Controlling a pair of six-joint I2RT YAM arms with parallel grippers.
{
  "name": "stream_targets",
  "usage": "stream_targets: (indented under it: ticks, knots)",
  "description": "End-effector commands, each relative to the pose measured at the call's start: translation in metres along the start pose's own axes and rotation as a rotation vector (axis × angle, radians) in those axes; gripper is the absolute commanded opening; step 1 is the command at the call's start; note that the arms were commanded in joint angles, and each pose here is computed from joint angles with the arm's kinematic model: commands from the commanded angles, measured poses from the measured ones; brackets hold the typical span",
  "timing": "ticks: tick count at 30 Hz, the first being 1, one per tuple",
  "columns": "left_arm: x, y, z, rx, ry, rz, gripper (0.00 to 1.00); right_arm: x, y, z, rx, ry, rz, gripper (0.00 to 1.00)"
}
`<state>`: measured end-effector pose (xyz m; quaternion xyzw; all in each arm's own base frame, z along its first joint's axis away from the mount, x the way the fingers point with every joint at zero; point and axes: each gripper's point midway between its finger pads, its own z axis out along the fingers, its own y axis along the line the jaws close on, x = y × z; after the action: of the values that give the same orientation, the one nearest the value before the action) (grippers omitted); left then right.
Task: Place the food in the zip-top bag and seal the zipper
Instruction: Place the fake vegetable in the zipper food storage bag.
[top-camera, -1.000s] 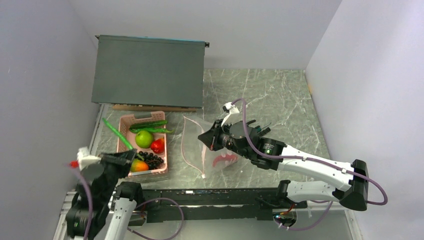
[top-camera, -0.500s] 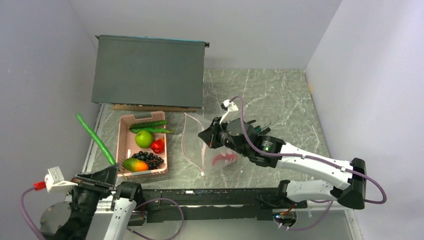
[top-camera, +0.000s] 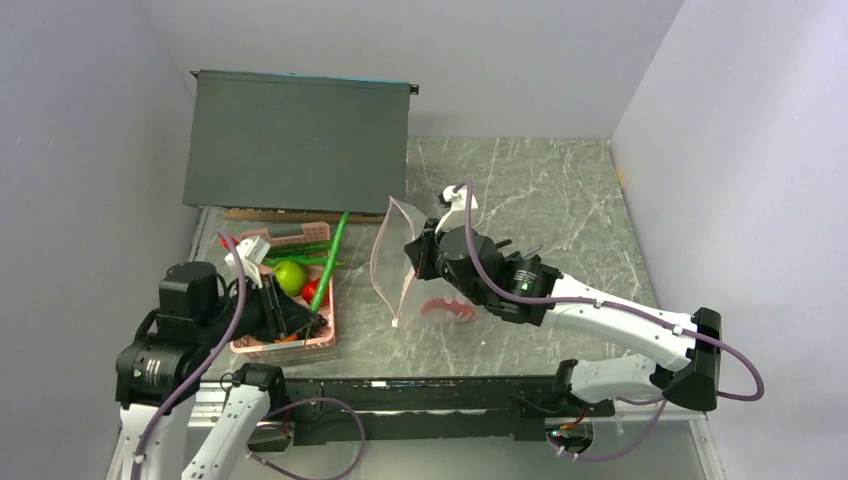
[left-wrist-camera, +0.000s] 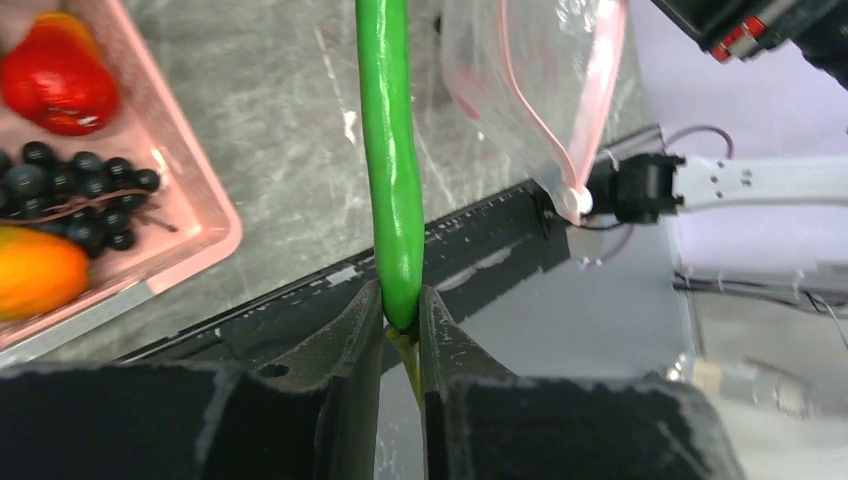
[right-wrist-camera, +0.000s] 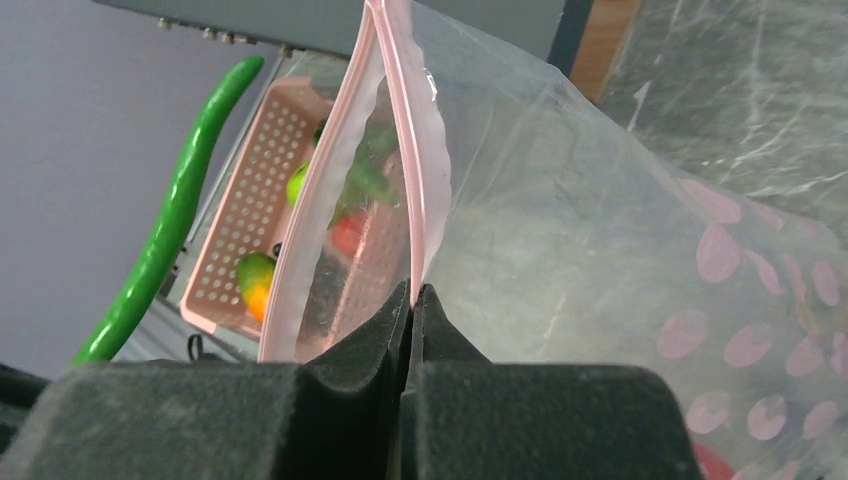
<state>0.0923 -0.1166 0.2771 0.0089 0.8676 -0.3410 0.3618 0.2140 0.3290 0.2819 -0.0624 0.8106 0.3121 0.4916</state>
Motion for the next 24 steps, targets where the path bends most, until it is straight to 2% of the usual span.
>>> stream_targets:
  ticks: [1, 5, 11, 16, 20, 24]
  knots:
    - [-0.008, -0.033, 0.004, 0.22, 0.017, 0.127, 0.0, -0.032, -0.005, -0.001, 0.056, -0.099, -0.031, 0.0]
    - [-0.007, -0.042, 0.008, 0.287, 0.059, 0.133, 0.0, -0.032, -0.004, 0.004, 0.066, -0.102, -0.045, 0.0]
    - [0.006, -0.042, 0.014, 0.29, 0.167, 0.148, 0.0, -0.03, 0.005, 0.011, 0.038, -0.09, -0.067, 0.0]
    - [0.01, -0.025, 0.023, 0.163, 0.258, 0.148, 0.0, -0.033, 0.009, 0.009, 0.013, -0.101, -0.065, 0.0]
    - [0.008, -0.027, 0.028, 0.155, 0.291, 0.145, 0.0, -0.033, 0.012, 0.007, -0.016, -0.109, -0.077, 0.0]
    - [0.009, -0.017, 0.035, 0.071, 0.359, 0.147, 0.0, -0.027, 0.017, 0.006, -0.053, -0.104, -0.108, 0.0]
